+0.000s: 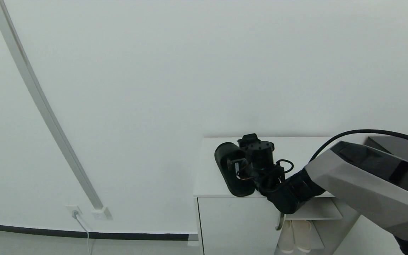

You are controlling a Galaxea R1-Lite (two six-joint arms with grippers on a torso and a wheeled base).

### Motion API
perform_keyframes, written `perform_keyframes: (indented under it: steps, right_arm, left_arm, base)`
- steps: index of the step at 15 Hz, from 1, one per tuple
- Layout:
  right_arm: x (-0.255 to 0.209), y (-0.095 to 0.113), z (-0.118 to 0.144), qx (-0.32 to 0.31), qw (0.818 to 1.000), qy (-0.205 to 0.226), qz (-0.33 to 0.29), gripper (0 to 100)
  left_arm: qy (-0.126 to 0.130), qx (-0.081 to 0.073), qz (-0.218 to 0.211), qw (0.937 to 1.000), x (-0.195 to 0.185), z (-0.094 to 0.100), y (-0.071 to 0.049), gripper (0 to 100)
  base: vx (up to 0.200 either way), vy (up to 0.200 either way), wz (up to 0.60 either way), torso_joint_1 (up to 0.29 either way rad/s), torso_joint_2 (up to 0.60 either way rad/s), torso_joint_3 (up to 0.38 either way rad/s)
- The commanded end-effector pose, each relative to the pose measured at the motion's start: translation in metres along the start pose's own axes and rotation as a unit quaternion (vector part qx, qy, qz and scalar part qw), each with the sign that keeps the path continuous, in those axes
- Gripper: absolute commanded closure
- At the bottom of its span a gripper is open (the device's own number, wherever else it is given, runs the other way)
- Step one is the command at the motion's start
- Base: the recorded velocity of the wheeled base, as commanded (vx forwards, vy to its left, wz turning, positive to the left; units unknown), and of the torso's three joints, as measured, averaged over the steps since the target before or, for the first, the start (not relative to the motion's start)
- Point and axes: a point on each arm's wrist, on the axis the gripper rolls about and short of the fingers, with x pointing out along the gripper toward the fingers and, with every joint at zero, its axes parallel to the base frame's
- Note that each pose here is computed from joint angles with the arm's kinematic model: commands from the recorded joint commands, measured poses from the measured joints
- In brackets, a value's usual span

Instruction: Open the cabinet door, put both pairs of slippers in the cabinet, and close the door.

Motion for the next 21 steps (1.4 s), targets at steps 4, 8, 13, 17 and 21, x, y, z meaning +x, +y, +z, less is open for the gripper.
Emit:
perform_keyframes:
  steps: [4, 8, 13, 17, 21]
  right_arm:
    - [0.014, 0.001, -0.002, 0.002, 1.0, -0.008, -0.002, 0]
    - [0.018, 0.002, -0.008, -0.001, 1.0, -0.002, -0.002, 100]
    - [0.01, 0.0, 0.001, 0.001, 1.0, -0.005, -0.002, 100]
    - [-0.033, -0.009, 0.033, 0.003, 1.0, -0.013, 0.013, 100]
    - [-0.103, -0.019, 0.063, 0.004, 0.997, -0.019, 0.069, 100]
  left_arm:
    - [0.001, 0.0, 0.0, 1.0, 0.0, 0.0, 0.0, 100]
    - [0.0, 0.0, 0.0, 1.0, 0.0, 0.0, 0.0, 100]
    - [0.001, 0.0, 0.0, 1.0, 0.0, 0.0, 0.0, 100]
    - [0.0, 0.0, 0.0, 1.0, 0.0, 0.0, 0.0, 100]
    - [0.0, 0.0, 0.0, 1.0, 0.0, 0.0, 0.0, 100]
  base:
    - [0.0, 0.0, 0.0, 0.0, 0.0, 0.0]
    - [0.0, 0.0, 0.0, 0.0, 0.0, 0.0]
    - [0.0, 0.0, 0.0, 0.0, 0.0, 0.0]
    - [0.0, 0.0, 0.0, 0.0, 0.0, 0.0]
    - [0.0, 0.0, 0.0, 0.0, 0.0, 0.0]
